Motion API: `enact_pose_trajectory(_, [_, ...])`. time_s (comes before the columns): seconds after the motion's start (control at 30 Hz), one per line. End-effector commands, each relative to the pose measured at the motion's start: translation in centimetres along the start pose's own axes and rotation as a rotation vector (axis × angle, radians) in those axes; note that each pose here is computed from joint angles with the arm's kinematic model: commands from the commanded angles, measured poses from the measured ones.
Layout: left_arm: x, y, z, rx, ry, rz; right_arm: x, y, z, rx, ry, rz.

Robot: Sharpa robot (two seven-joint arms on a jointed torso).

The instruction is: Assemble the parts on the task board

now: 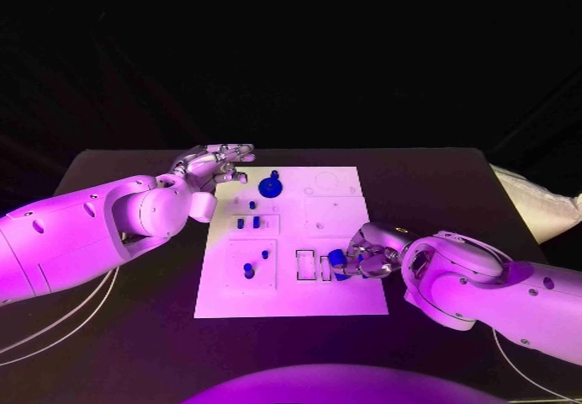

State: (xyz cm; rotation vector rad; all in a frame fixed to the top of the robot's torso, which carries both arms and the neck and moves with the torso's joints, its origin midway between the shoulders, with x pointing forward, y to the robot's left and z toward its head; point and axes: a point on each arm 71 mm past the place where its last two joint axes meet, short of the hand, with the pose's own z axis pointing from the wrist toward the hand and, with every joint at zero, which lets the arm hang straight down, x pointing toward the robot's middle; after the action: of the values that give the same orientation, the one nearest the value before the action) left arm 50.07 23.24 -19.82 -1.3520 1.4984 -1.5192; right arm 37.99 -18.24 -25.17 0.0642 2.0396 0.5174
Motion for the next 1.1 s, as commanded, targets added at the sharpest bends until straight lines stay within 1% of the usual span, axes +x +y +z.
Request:
enact_pose_trajectory(0.03, [0.18, -0.04, 0.00, 0.003, 0.016, 0.001, 0.8, -0.4, 0.2, 0.033, 0.021, -0.026])
enact_pose_trajectory(0.3, [0.20, -0.02, -0.01, 0.002, 0.018, 0.001, 0.5, -0.5, 0.1, 0.037, -0.035, 0.006])
enact_pose_trajectory(0.37, [0.20, -0.02, -0.01, 0.001, 0.018, 0.001, 0.3, -0.5, -0.2, 0.036, -0.056, 0.032])
enact_pose_trajectory(0.53, [0.18, -0.01, -0.01, 0.001, 0.017, 0.001, -0.4, -0.5, -0.9, 0.032, -0.087, 0.105])
enact_pose_trajectory(0.67, [0.21, 0.01, 0.01, -0.001, 0.018, 0.001, -1.0, 0.0, -1.5, 0.020, -0.099, 0.171])
enact_pose_trajectory(0.73, [0.24, 0.02, 0.02, -0.001, 0.019, 0.000, -1.2, 0.3, -1.6, 0.013, -0.097, 0.201])
enact_pose_trajectory(0.83, [0.29, 0.05, 0.04, -0.002, 0.020, 0.000, -1.2, 0.8, -1.6, 0.008, -0.080, 0.236])
enact_pose_trajectory(1.1, [0.36, 0.09, 0.07, -0.002, 0.022, -0.001, -0.3, 2.2, -0.6, -0.005, -0.003, 0.262])
